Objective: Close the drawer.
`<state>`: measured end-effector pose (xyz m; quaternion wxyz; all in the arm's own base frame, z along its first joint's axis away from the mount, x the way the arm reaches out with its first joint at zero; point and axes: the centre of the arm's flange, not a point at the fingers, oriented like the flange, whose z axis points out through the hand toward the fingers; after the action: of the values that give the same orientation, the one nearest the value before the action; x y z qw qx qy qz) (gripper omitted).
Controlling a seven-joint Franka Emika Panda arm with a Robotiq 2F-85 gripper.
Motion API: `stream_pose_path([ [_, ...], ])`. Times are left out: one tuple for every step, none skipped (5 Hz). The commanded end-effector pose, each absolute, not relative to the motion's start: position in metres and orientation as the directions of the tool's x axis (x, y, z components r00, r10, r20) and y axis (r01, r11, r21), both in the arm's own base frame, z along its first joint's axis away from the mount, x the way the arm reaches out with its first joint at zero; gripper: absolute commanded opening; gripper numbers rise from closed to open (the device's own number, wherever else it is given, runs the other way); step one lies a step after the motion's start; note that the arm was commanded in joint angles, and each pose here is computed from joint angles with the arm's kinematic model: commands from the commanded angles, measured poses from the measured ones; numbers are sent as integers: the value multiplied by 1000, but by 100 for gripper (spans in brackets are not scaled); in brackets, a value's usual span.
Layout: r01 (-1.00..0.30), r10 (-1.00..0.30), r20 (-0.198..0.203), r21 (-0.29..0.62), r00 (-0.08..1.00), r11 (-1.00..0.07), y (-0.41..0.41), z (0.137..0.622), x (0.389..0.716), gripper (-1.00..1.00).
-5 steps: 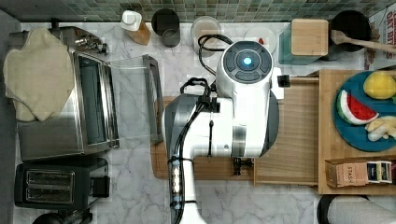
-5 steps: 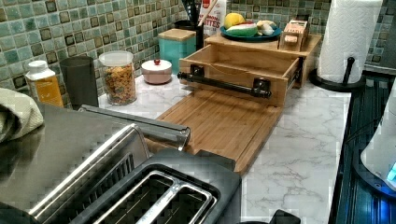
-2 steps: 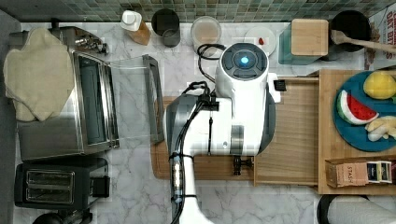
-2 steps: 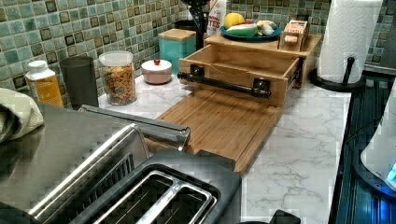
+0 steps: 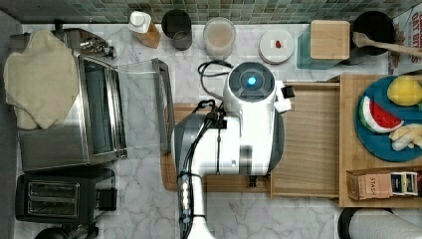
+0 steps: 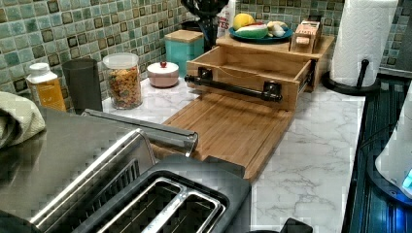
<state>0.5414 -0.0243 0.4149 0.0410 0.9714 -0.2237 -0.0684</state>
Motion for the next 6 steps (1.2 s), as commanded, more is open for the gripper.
stream_pose_path([
  [-179,-186,-55,107,981,-978,10,391,494,-100],
  [-149,-155,-40,121,987,-981,-1,369,504,-100],
  [-131,-135,-33,106,990,-986,-9,336,499,-100],
  [-116,-121,-47,97,992,-988,-7,317,484,-100],
  [-126,-130,-27,110,991,-986,-6,306,474,-100],
  [-89,-88,16,108,996,-990,-24,294,477,-100],
])
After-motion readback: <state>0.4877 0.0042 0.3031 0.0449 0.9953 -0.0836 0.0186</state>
